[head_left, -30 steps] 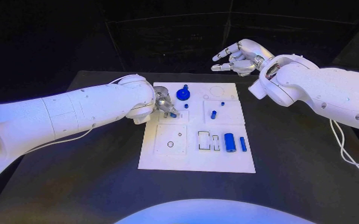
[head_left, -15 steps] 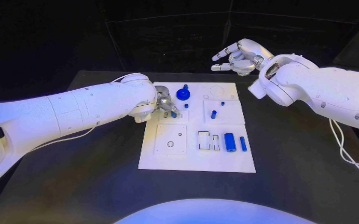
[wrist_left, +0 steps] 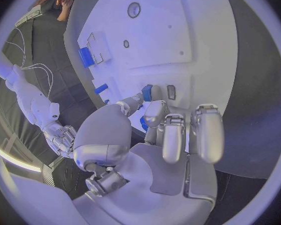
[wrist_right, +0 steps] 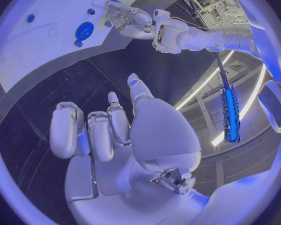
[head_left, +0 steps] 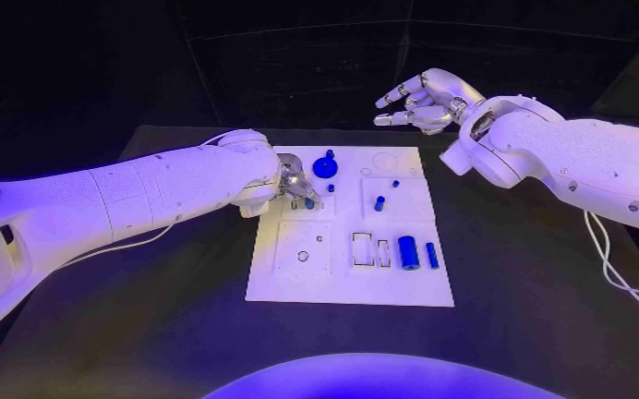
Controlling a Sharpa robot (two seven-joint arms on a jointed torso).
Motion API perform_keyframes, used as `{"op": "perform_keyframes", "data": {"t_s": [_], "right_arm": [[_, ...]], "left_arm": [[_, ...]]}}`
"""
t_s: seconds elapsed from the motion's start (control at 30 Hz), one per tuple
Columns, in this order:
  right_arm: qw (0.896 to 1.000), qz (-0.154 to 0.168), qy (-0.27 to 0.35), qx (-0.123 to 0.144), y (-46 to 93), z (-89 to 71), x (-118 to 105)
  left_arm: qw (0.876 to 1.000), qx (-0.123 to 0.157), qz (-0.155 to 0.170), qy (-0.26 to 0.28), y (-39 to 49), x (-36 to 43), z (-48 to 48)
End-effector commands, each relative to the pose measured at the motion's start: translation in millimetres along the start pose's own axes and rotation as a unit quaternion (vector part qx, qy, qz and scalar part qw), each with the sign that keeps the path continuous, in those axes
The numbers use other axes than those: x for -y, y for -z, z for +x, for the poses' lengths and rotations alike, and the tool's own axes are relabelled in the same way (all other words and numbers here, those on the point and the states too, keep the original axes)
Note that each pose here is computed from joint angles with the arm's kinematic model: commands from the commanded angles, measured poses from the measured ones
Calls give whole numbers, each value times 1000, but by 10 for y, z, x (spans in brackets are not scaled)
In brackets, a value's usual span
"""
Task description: Assemble the parts on the task board
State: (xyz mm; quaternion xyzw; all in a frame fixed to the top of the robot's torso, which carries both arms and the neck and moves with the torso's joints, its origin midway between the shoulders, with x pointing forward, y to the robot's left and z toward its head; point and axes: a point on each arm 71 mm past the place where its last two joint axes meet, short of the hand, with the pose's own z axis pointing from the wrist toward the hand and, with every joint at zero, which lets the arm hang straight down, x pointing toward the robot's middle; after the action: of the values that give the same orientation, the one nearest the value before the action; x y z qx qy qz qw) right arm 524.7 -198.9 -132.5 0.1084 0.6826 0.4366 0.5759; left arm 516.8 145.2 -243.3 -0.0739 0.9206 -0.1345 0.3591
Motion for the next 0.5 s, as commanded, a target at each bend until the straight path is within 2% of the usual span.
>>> {"op": "perform_keyframes", "data": {"t_s": [0.03,0.3,0.5], "right_arm": [[1000,-5,1,-2,-6,-2,-18],[1000,-5,1,-2,-9,-1,-18],[1000,-5,1,-2,-8,-6,-13]], "left_arm": [[1000,-7,-6,-7,-2,-6,1],[1000,0,-8,-2,-4,-25,-21],[1000,11,-6,7,17,-74,-42]]}}
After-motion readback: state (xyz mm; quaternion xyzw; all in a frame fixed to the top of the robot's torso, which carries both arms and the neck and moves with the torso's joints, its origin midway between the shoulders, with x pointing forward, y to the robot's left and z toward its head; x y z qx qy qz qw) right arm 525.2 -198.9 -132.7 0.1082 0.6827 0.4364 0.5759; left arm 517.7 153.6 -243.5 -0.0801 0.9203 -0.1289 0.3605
